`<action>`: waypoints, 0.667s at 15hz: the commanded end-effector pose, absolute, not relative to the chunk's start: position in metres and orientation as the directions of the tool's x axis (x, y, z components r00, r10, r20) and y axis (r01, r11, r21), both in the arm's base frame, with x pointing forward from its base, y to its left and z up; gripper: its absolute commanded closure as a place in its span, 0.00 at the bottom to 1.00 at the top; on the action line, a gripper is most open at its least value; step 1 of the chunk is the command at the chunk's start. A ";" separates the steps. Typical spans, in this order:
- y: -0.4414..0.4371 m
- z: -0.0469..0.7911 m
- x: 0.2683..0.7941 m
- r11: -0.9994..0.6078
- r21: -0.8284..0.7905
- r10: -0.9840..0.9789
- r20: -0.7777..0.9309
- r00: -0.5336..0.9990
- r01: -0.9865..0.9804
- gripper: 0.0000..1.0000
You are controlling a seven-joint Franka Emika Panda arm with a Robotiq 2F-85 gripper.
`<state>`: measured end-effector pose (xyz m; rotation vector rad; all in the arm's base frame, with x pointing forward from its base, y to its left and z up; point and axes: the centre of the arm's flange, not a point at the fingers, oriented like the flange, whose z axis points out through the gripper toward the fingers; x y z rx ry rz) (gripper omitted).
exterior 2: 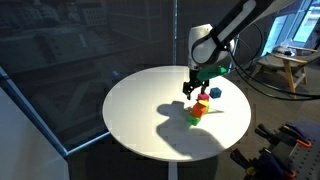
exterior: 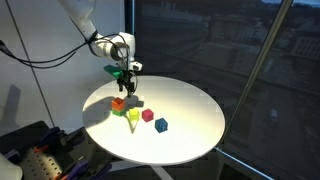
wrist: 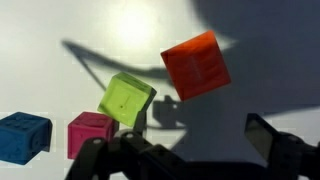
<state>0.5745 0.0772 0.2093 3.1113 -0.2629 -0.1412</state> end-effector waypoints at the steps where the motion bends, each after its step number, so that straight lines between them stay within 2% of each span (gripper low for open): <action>1: 0.074 0.226 0.558 -0.992 0.017 -0.123 -0.068 0.990 -0.122 0.00; 10: 0.078 0.236 0.522 -0.997 0.002 -0.075 -0.058 0.996 -0.075 0.00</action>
